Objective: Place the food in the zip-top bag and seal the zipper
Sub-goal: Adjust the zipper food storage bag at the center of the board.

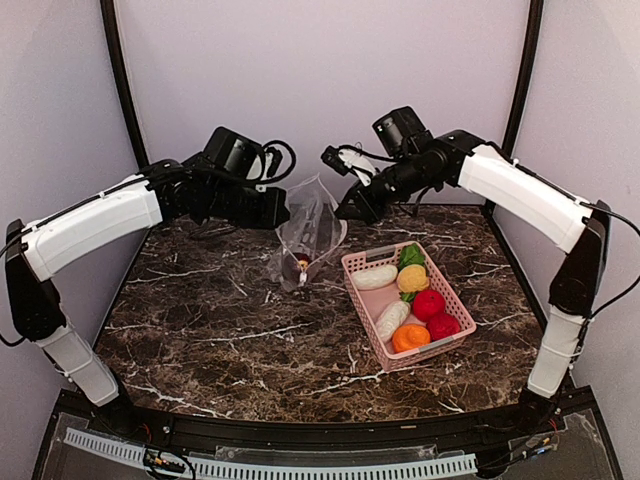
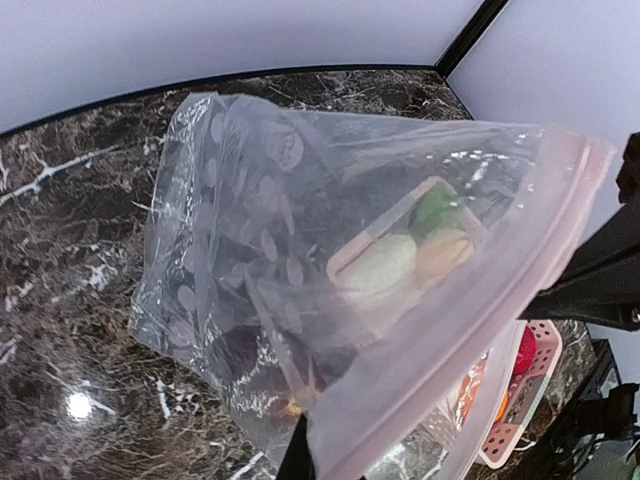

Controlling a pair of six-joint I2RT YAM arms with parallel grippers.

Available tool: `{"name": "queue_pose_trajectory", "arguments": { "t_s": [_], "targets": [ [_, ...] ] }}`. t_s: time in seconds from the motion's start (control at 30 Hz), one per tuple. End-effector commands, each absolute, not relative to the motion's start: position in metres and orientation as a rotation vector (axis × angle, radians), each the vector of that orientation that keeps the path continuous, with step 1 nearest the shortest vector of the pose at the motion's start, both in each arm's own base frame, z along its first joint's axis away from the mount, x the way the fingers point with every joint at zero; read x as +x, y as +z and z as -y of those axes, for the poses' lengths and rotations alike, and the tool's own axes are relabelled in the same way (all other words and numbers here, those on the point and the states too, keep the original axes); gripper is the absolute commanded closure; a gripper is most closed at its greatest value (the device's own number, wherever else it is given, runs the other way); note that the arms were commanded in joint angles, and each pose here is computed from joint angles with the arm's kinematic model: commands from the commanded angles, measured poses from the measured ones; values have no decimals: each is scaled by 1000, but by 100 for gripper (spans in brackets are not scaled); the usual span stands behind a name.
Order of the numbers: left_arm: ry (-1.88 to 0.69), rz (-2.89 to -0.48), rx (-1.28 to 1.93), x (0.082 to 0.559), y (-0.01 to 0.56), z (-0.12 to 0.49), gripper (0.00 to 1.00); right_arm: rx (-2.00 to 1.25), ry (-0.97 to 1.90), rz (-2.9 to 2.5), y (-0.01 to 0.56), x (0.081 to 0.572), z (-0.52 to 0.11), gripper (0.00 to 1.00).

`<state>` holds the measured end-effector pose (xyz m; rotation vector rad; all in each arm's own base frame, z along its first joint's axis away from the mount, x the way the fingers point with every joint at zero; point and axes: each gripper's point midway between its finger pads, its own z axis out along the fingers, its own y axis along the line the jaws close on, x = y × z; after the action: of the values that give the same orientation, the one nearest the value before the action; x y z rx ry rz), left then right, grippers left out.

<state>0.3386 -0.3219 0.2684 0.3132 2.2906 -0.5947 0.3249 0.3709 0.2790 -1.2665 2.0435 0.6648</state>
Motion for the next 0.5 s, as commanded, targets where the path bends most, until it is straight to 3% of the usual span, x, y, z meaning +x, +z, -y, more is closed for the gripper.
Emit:
{"name": "queue_pose_trajectory", "arguments": {
  "t_s": [0.0, 0.2, 0.47],
  "targets": [
    [-369, -2277, 477, 339, 296, 297, 99, -1242, 666, -1992, 302, 338, -373, 100],
    [-216, -2260, 558, 349, 305, 281, 99, -1321, 712, -1851, 324, 332, -381, 99],
    [-305, -2255, 620, 370, 253, 294, 99, -1418, 747, -1746, 335, 320, -358, 54]
  ]
}}
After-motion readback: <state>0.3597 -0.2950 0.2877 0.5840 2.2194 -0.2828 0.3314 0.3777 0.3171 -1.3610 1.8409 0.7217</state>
